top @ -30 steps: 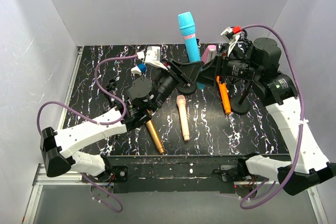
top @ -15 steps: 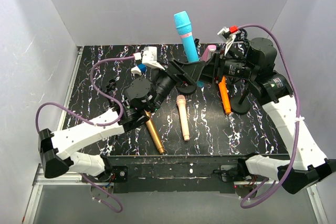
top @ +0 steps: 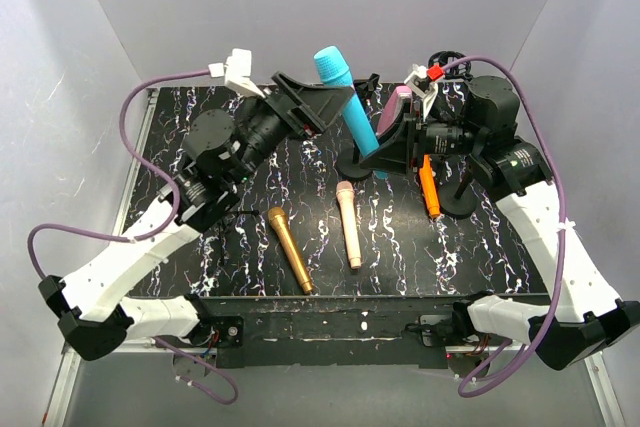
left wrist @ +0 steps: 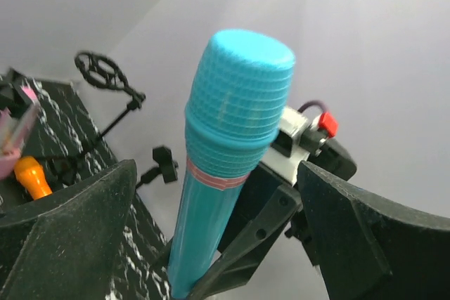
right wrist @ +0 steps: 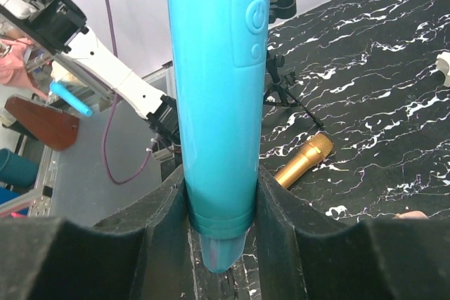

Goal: Attach the microphones to the stand

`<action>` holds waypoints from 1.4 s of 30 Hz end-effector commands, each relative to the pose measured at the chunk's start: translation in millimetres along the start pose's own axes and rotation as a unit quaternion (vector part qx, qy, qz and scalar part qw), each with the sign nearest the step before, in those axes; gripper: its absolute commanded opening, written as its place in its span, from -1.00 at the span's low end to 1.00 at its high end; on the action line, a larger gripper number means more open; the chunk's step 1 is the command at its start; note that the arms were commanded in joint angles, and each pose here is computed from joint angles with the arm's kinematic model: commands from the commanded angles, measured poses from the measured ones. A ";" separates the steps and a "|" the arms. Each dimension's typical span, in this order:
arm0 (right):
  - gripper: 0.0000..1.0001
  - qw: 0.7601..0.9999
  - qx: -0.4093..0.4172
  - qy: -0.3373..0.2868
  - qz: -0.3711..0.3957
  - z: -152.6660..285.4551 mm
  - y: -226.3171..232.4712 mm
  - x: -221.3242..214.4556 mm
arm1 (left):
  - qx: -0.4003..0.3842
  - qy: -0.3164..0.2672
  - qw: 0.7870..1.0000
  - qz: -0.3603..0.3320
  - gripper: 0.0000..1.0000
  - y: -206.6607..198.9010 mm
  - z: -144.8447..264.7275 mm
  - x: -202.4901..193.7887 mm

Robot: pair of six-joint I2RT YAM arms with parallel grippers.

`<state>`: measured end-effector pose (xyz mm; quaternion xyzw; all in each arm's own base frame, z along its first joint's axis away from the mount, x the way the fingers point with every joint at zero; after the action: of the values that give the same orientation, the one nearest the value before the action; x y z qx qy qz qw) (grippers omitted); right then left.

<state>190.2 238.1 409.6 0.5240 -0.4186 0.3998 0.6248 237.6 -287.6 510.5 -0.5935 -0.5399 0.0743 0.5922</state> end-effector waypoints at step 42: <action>0.74 0.995 0.054 0.020 0.079 25.1 22.4 15.3 | 0.079 0.078 0.948 -0.299 -1.00 -3.1 83.9 51.4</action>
<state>180.1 231.3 417.2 0.5240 -0.4031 0.4506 0.5998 225.1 -284.2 476.4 -0.4579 -0.5515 -0.1042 0.6894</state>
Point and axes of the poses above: each gripper's point midway between its finger pads, its own z axis back along the fingers, its own y axis along the line the jaws close on, x = y × z, the point moved 2 cm from there along z, back along the fingers, and after that the axes turned 4 degrees about z, right-handed, at the moved point
